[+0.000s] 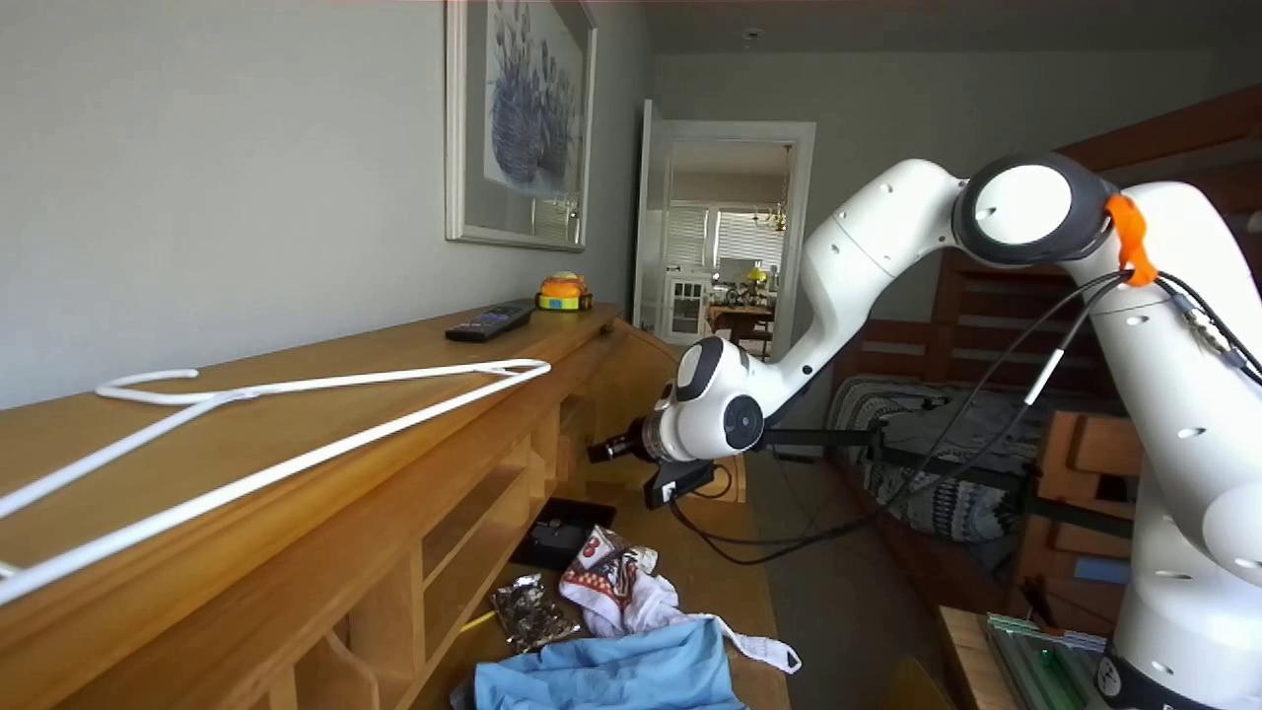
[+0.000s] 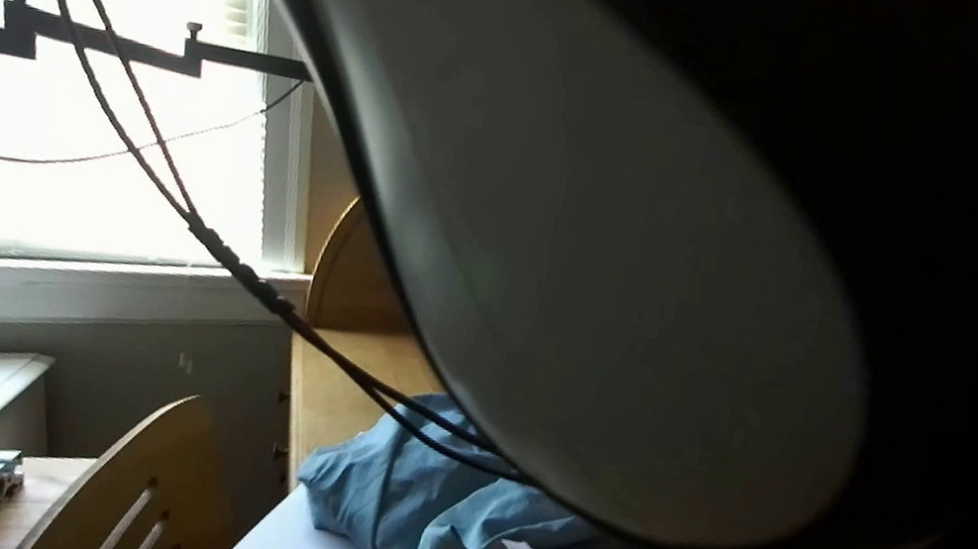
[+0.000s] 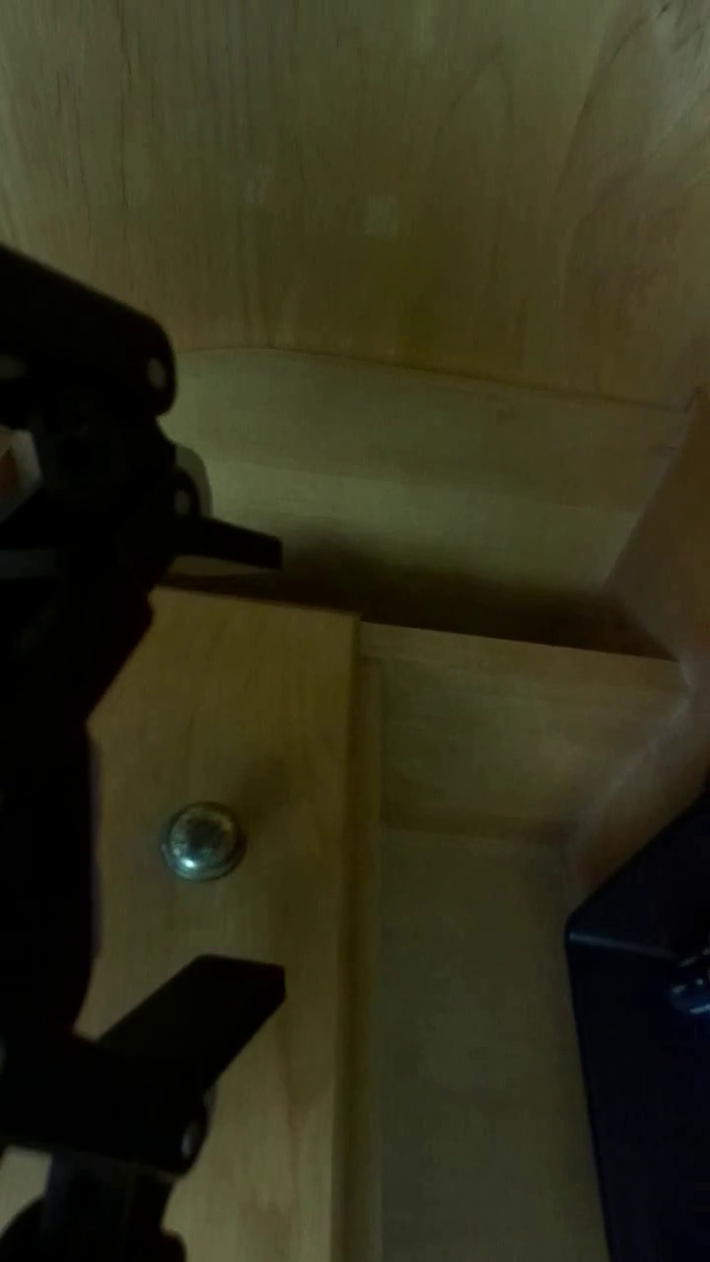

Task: Open the top right drawer

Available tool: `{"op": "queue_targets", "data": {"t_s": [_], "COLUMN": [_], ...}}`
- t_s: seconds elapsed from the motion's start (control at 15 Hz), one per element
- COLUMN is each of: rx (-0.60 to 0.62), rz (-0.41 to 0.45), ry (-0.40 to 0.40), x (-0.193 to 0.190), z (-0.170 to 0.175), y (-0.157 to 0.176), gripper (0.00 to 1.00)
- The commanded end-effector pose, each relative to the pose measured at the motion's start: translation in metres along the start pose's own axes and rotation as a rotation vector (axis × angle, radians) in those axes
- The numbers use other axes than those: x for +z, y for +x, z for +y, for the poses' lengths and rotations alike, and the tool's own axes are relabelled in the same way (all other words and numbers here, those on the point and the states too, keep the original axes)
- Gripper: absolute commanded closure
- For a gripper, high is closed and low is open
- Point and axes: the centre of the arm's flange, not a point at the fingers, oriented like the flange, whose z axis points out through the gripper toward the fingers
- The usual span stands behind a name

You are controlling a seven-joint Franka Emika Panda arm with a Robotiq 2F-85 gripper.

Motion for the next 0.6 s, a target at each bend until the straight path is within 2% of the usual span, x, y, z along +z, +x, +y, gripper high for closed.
{"op": "queue_targets", "data": {"t_s": [0.0,0.53], "rx": [0.021,0.048], "rz": [-0.014,0.015], "ry": [-0.023,-0.044], "x": [0.010,0.021], "z": [-0.003,0.001], "y": [0.001,0.010], "gripper": [0.00,0.00]}}
